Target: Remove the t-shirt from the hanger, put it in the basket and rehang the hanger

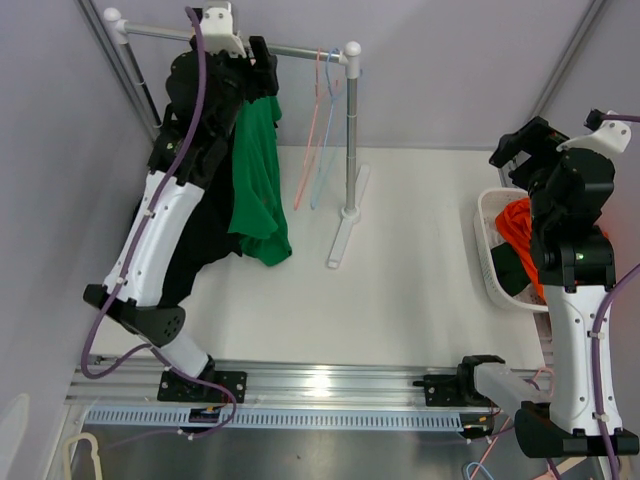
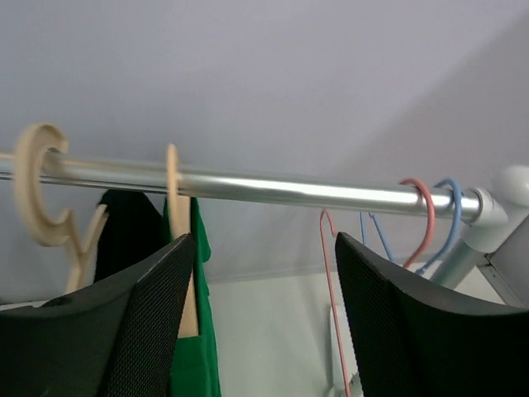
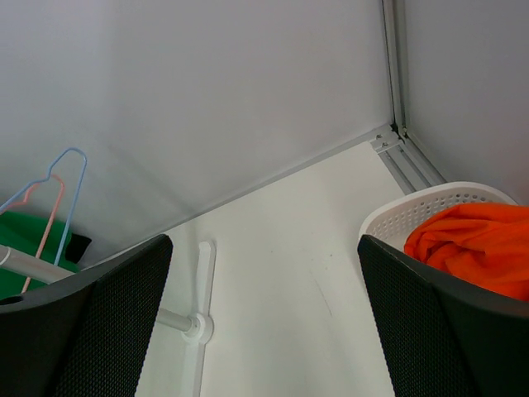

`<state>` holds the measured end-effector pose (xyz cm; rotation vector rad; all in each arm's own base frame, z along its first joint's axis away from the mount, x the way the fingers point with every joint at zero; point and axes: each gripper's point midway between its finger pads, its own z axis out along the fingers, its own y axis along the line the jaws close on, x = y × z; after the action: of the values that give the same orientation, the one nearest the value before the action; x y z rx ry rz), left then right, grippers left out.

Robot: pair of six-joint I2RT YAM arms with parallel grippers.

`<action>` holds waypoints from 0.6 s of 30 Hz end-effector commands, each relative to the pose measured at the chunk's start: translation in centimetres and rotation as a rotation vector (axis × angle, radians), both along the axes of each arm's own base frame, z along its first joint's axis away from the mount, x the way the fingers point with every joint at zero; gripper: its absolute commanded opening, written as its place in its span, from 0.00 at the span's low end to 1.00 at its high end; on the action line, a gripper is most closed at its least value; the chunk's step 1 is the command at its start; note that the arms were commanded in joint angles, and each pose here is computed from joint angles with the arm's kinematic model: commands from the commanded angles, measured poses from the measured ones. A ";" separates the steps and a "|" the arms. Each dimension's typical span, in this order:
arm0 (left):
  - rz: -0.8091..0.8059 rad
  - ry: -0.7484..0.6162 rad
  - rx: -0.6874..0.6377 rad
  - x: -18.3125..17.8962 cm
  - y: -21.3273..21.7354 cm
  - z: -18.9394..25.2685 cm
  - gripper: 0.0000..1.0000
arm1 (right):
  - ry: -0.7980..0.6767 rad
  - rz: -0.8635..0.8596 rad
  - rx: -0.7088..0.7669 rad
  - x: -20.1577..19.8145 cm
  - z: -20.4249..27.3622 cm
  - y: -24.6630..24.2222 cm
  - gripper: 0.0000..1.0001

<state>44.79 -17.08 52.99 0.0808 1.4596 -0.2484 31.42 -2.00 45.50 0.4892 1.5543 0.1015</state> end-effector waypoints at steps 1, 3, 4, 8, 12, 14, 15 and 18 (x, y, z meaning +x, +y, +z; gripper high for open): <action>0.082 -0.058 -0.016 -1.5 4.0 3.2 0.74 | -0.034 0.003 0.008 -0.3 1.2 0.2 0.99; 0.086 -0.024 -0.048 -0.9 5.1 2.6 0.74 | -0.034 0.005 0.008 -0.2 1.2 0.3 0.99; 0.091 -0.010 -0.053 -0.6 5.4 2.2 0.73 | -0.034 0.006 0.008 -0.1 1.2 0.4 0.99; 0.114 0.047 -0.062 1.6 6.1 0.6 0.69 | -0.033 0.005 0.003 0.1 1.2 0.4 1.00; 0.126 0.068 -0.055 2.8 6.4 -0.2 0.66 | -0.033 -0.001 -0.004 0.2 1.3 0.3 0.99; 0.118 0.074 -0.054 3.2 6.2 -0.6 0.66 | -0.029 -0.007 -0.008 0.3 1.2 0.2 0.99; 0.118 0.083 -0.051 3.6 6.1 -1.0 0.66 | -0.029 -0.008 -0.009 0.3 1.1 0.2 0.99; 0.104 0.103 -0.040 4.3 5.6 -2.0 0.63 | -0.020 -0.008 -0.007 0.6 0.7 0.2 1.00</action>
<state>49.15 -11.22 50.05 -0.0459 1.5737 -0.1619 32.02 -1.65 44.99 0.4874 1.5716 0.0967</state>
